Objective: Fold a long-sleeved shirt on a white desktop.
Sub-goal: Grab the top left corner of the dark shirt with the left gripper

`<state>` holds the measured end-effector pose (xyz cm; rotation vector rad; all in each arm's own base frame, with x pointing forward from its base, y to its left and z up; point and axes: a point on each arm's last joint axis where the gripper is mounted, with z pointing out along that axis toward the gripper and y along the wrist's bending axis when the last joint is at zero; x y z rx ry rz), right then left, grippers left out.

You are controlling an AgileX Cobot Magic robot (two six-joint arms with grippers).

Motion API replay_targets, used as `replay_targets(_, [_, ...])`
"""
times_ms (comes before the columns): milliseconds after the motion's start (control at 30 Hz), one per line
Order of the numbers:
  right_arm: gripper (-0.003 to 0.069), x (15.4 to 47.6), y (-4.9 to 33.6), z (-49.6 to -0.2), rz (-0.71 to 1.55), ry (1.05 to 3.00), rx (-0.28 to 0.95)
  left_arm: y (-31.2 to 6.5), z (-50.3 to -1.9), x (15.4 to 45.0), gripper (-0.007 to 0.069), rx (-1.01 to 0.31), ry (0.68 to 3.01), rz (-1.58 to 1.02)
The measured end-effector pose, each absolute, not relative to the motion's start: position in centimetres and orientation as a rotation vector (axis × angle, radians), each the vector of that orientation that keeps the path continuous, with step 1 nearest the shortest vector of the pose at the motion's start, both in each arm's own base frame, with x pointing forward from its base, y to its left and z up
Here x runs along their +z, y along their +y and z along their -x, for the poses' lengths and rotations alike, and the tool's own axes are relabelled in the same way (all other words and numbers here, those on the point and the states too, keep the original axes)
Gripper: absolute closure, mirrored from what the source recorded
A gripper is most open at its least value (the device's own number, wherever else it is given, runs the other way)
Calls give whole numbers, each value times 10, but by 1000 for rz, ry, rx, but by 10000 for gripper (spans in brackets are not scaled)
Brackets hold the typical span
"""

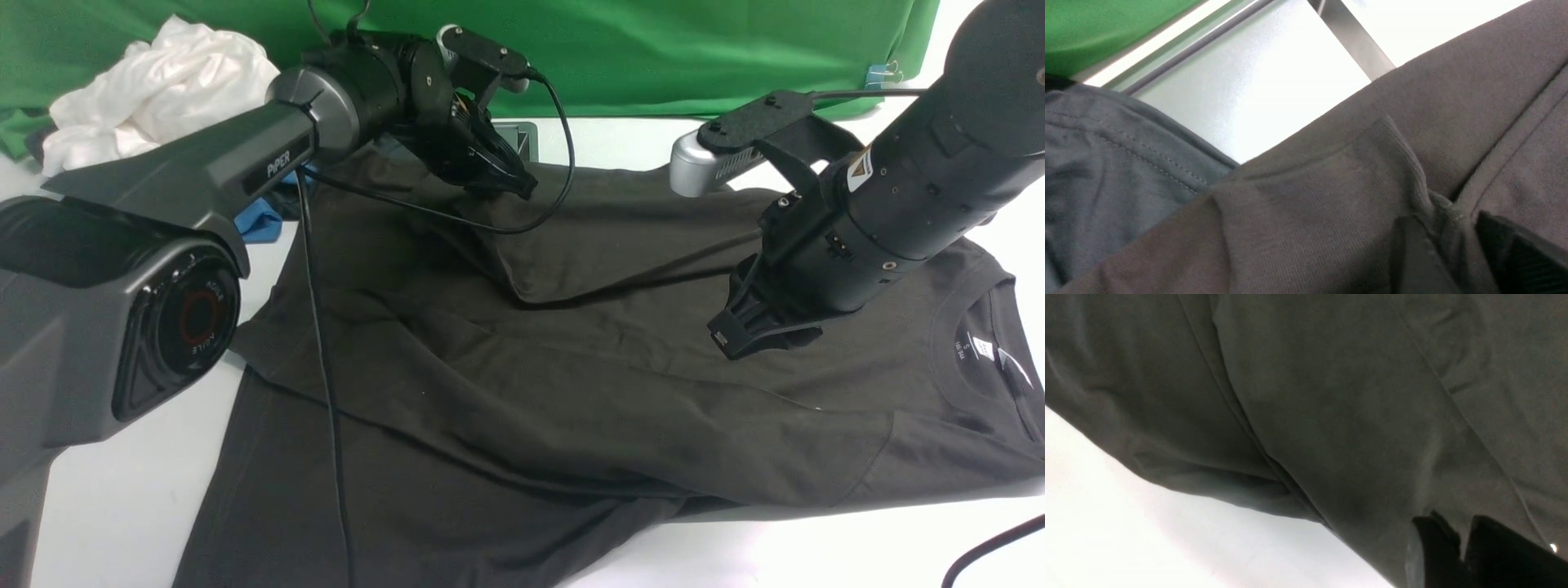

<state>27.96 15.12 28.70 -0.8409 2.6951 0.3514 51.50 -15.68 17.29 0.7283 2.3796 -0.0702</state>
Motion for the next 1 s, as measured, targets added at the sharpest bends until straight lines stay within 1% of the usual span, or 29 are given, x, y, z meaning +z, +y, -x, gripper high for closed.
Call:
replay_targets(133, [503, 287, 151, -280, 842, 2695, 351, -156, -517, 175, 286, -73, 2359, -697])
replay_targets(233, [503, 287, 151, -280, 842, 2695, 351, -156, -520, 176, 274, -73, 2332, -675])
replay_targets(367, [503, 287, 151, -280, 842, 2695, 351, -156, -522, 178, 297, -72, 2303, -659])
replay_targets(500, [503, 287, 151, -280, 842, 2695, 351, -154, -523, 176, 390, -70, 2308, -653])
replay_targets(633, [503, 287, 151, -280, 842, 2695, 351, -153, -522, 169, 430, -73, 2343, -662])
replay_targets(800, [503, 287, 151, -280, 842, 2695, 351, -153, -521, 163, 425, -74, 2366, -669])
replay_targets(900, [503, 287, 151, -280, 842, 2695, 351, -154, -521, 170, 393, -79, 2348, -660])
replay_targets(967, [503, 287, 151, -280, 842, 2694, 351, -154, -521, 180, 347, -92, 2325, -644])
replay_targets(1000, [503, 287, 151, -280, 842, 2694, 351, -154, -520, 184, 337, -98, 2320, -638])
